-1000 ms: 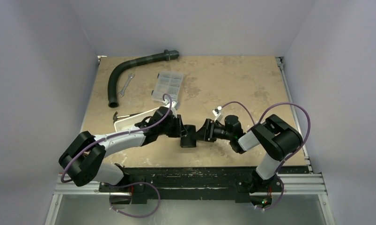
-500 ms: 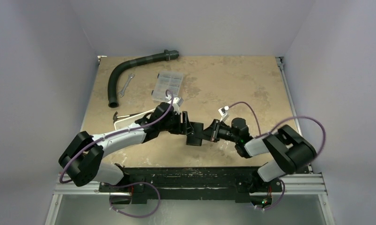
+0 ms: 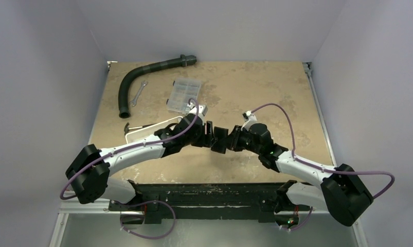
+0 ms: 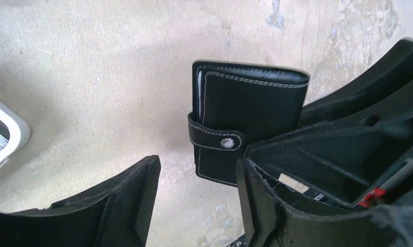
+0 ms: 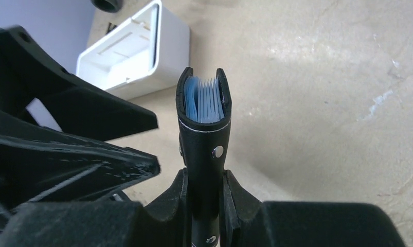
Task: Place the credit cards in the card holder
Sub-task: Open the card holder at the center of the board.
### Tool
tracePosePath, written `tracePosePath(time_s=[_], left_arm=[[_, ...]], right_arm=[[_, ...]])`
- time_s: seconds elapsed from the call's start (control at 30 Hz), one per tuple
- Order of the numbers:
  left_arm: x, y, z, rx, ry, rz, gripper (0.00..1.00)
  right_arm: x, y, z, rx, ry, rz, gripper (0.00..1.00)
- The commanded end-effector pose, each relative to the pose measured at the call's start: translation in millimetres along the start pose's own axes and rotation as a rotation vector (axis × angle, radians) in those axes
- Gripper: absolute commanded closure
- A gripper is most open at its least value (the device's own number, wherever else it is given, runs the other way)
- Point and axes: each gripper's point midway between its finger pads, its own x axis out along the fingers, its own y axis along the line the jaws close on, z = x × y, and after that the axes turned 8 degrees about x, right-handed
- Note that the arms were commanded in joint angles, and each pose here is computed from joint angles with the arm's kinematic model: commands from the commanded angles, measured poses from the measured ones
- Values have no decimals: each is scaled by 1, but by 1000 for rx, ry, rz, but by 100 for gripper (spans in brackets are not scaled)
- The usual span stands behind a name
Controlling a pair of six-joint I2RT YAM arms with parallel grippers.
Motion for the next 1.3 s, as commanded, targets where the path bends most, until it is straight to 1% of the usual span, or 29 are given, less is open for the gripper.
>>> tracePosePath(time_s=[0.0, 0.07, 0.17, 0.27, 0.37, 0.5, 0.6, 0.73, 0.83, 0.97, 1.0, 1.1, 1.27], left_arm=[[-3, -11, 32, -26, -86, 9, 38], [0, -13, 32, -30, -77, 12, 37], [6, -10, 32, -33, -65, 45, 39], [12, -16, 33, -34, -59, 24, 41], [25, -22, 25, -38, -23, 7, 42], [34, -30, 17, -43, 4, -11, 50], [38, -34, 8, -47, 28, -14, 50], [47, -42, -5, -89, 67, -55, 50], [50, -47, -14, -126, 88, -85, 56], [48, -46, -21, -150, 89, -104, 65], [48, -49, -16, -151, 67, -121, 66], [47, -48, -20, -143, 73, -130, 66], [45, -43, -29, -132, 90, -120, 66]], right_arm=[[0, 6, 14, -45, -48, -34, 100], [0, 11, 14, -50, -50, -19, 100], [-1, 18, 15, -59, -56, -5, 100], [-2, 21, 19, -68, -65, 2, 100], [-3, 25, 20, -72, -67, 11, 100], [-5, 24, 22, -74, -81, 1, 100], [-6, 23, 23, -78, -86, -11, 100], [-6, 27, 24, -72, -96, 5, 100], [-10, 25, 28, -46, -129, 0, 100], [-19, 29, 32, 8, -178, 35, 100], [-21, 30, 31, 22, -182, 47, 100], [-27, 34, 35, 37, -211, 68, 100], [-31, 36, 39, 34, -224, 55, 100]])
